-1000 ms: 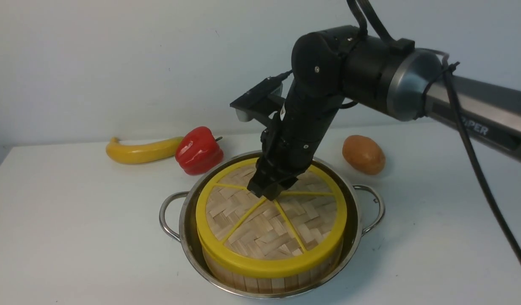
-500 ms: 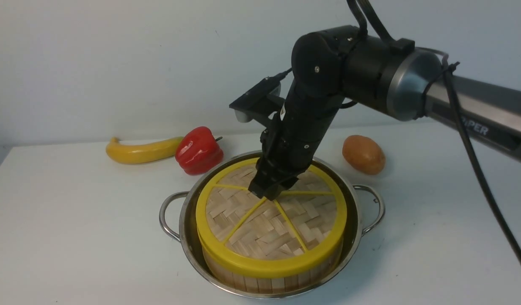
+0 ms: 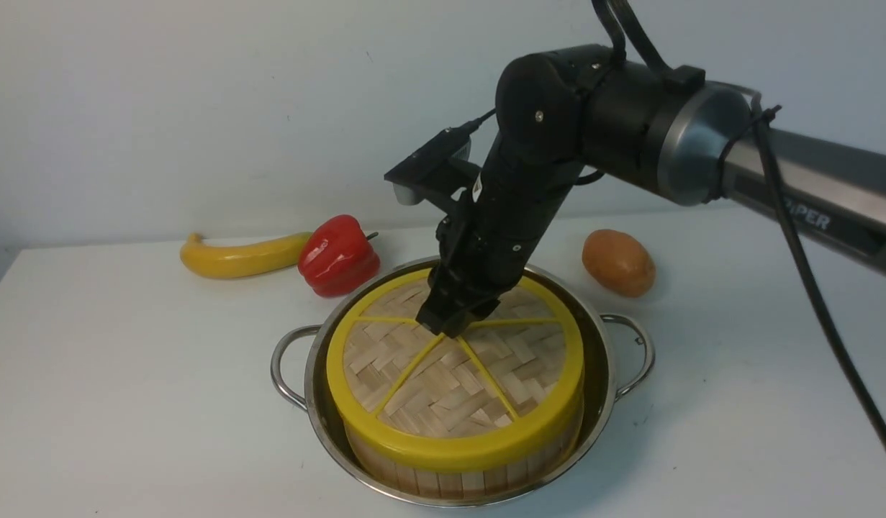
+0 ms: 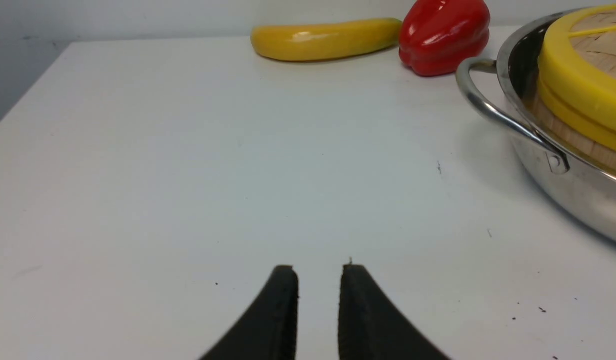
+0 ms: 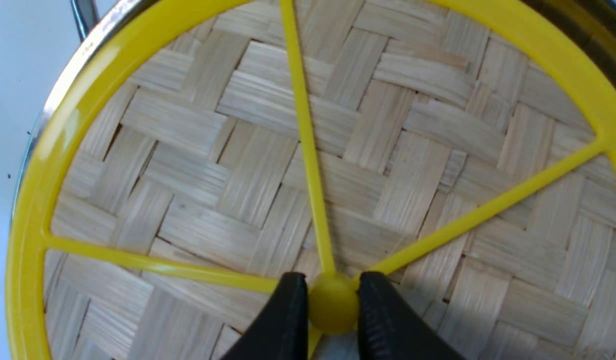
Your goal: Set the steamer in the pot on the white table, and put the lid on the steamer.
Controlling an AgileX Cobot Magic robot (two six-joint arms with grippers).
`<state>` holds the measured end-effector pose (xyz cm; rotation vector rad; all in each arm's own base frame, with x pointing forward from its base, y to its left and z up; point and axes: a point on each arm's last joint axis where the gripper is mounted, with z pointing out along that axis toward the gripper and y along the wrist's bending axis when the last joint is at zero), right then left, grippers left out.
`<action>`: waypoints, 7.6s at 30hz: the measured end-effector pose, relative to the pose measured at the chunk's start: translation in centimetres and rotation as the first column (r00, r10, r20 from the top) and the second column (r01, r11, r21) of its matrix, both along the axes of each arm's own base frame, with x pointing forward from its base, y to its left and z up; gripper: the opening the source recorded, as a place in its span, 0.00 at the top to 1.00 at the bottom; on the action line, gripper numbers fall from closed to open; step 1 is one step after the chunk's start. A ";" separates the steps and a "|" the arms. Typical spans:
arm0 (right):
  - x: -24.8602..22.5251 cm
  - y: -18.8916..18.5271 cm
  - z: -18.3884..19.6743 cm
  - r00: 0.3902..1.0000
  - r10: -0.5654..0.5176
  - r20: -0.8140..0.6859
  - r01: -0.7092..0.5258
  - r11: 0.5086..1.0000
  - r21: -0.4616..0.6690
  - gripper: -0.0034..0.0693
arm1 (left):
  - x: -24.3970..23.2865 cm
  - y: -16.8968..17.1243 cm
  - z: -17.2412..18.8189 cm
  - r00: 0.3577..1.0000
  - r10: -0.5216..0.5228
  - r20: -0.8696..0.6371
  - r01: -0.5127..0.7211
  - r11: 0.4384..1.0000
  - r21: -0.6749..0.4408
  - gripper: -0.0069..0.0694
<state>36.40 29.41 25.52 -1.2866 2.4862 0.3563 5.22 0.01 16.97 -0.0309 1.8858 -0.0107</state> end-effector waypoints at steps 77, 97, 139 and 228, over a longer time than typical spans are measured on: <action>-17.8 -20.7 25.6 0.551 -0.650 0.523 0.428 0.759 0.491 0.65 | 0.0 0.0 0.0 1.000 0.000 0.001 0.000 1.000 0.000 0.75; -32.2 -30.2 -0.5 0.134 -0.871 0.472 0.420 0.482 0.769 0.63 | 0.0 0.0 0.0 1.000 0.000 0.001 0.000 1.000 -0.001 0.75; -31.0 -29.9 -7.6 0.232 -0.885 0.404 0.548 0.462 0.698 0.62 | 0.0 0.0 0.0 1.000 0.000 0.001 0.000 1.000 -0.001 0.75; -31.0 -29.4 -7.7 0.306 -0.816 0.491 0.508 0.576 0.640 0.62 | 0.0 0.0 0.0 1.000 0.000 0.001 0.000 1.000 -0.001 0.75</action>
